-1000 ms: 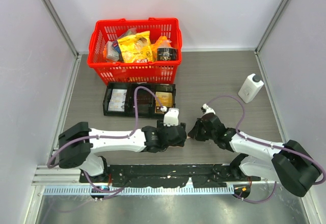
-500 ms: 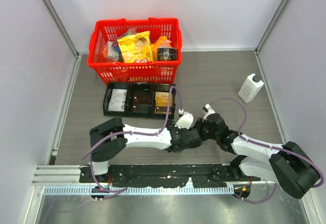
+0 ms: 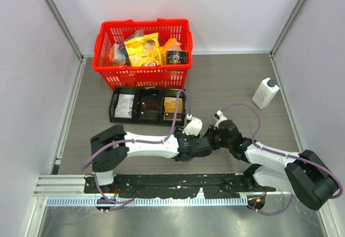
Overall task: Take the credit cards out of the card holder
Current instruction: Open the card holder at the center of the board.
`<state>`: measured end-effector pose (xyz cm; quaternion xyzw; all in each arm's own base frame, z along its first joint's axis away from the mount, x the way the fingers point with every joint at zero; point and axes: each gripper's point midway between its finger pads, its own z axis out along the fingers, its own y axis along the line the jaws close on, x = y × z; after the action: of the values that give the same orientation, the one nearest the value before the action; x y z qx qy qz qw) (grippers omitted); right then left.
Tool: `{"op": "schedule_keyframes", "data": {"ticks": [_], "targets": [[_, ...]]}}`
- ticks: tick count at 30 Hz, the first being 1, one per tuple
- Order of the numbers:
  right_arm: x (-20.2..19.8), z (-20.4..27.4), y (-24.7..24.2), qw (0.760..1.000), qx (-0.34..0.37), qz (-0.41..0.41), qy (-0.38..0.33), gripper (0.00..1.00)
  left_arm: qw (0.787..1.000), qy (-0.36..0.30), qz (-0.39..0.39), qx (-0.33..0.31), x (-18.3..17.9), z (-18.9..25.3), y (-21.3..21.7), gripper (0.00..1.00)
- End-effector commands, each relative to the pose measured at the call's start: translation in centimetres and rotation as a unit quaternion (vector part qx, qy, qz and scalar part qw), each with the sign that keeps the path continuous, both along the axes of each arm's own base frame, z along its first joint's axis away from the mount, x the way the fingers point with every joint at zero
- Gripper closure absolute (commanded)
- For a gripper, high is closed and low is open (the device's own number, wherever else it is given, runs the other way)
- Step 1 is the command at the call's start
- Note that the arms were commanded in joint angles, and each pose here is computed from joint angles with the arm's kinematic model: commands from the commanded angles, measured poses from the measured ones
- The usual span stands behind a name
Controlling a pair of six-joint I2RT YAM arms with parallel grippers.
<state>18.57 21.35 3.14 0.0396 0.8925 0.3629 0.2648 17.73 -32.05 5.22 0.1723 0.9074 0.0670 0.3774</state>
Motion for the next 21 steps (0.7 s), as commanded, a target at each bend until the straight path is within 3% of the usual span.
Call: {"op": "schedule_keyframes", "data": {"ticks": [1, 18, 21], "targets": [[0.4, 0.8, 0.2, 1.000, -0.010, 0.014, -0.008, 0.99, 0.998, -0.034, 0.018, -0.046, 0.7, 3.7, 0.9, 0.44], [-0.3, 0.7, -0.5, 0.997, -0.058, 0.017, 0.049, 0.99, 0.989, 0.034, 0.063, -0.130, 0.1, 3.1, 7.0, 0.65], [-0.4, 0.5, -0.7, 0.995, -0.074, 0.021, 0.066, 0.94, 0.985, 0.051, 0.065, -0.150, -0.2, 2.4, 7.1, 0.67]]}}
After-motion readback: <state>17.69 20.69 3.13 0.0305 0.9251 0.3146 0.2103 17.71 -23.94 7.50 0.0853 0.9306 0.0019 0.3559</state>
